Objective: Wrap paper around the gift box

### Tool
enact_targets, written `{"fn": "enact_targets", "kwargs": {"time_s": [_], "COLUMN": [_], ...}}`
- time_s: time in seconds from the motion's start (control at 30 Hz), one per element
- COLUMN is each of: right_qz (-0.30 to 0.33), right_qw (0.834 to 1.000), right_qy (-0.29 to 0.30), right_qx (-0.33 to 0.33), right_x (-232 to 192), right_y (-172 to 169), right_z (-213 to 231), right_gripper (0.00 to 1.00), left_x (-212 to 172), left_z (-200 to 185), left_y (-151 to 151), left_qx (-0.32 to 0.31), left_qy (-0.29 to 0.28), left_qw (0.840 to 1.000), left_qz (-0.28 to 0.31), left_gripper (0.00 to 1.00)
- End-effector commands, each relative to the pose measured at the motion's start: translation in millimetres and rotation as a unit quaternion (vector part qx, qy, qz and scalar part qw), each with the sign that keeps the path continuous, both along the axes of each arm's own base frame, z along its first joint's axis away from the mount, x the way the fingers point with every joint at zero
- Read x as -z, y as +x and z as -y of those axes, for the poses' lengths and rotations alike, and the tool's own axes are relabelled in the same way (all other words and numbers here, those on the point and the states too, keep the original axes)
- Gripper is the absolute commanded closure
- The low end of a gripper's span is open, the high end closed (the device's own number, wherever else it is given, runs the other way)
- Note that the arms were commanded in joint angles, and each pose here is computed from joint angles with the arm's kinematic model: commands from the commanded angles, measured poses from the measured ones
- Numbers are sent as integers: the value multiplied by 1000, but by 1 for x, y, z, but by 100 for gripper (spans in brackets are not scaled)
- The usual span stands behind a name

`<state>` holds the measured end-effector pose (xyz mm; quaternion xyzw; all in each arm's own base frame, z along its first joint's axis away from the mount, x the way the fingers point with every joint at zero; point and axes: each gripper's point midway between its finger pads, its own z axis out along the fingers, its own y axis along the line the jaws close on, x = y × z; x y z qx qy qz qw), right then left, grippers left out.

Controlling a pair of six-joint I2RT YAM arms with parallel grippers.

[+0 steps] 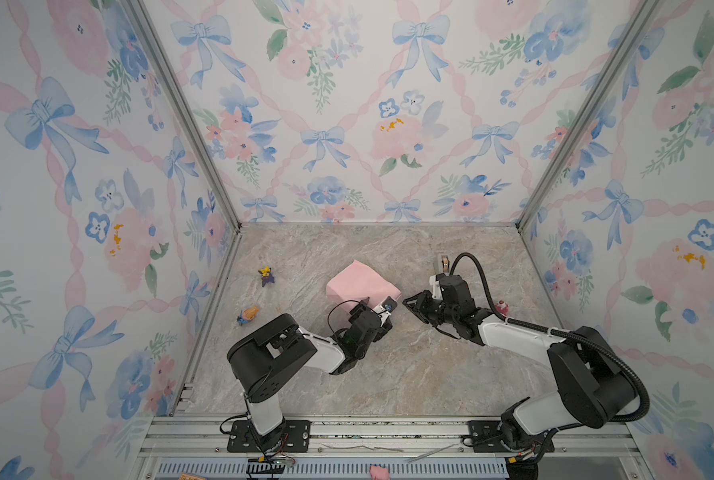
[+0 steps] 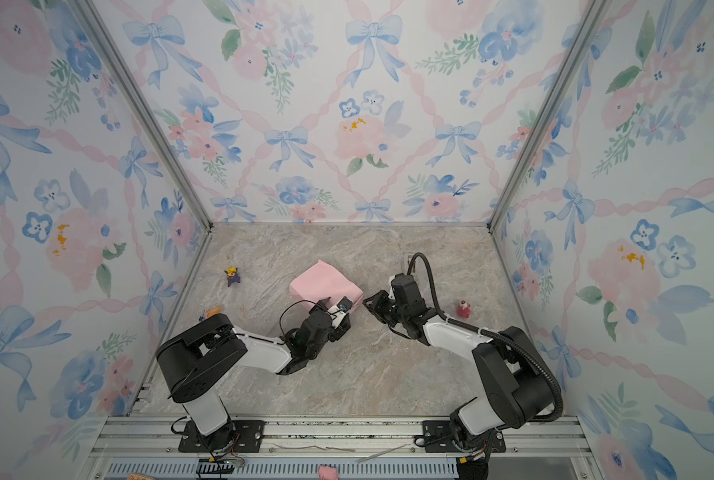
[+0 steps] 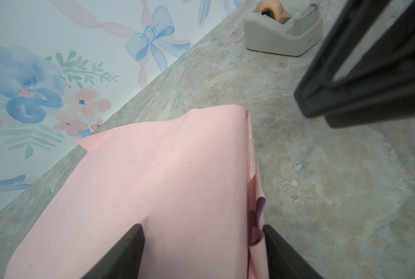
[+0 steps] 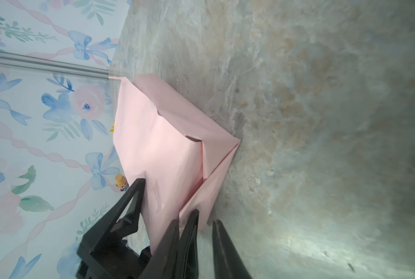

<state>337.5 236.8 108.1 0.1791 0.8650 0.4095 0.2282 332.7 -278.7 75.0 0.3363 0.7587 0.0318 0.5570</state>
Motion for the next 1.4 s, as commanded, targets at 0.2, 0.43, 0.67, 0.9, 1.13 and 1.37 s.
{"fn": "enact_targets", "kwargs": {"time_s": [0.2, 0.43, 0.67, 0.9, 1.13, 1.37], "right_qz": [23, 25, 74, 91, 73, 47], "right_qw": [995, 989, 989, 988, 985, 988], "right_qy": [-79, -93, -102, -113, -126, -92], "right_qx": [-65, -113, -80, -61, -88, -118], "right_x": [-15, -9, -36, -47, -33, -9], "right_y": [35, 60, 69, 81, 95, 120], "right_z": [2, -15, 39, 113, 143, 155], "right_gripper": [52, 51, 53, 56, 56, 57], "left_x": [82, 91, 98, 104, 107, 108], "left_z": [-42, -46, -52, -56, -58, -57], "left_y": [-31, -34, -37, -39, -41, -41], "left_qx": [-24, -29, -32, -33, -34, -32], "left_qy": [65, 55, 44, 46, 48, 49], "left_qw": [991, 989, 988, 986, 985, 985], "left_qz": [-117, -131, -146, -156, -160, -162], "left_gripper": [27, 27, 27, 27, 28, 28]}}
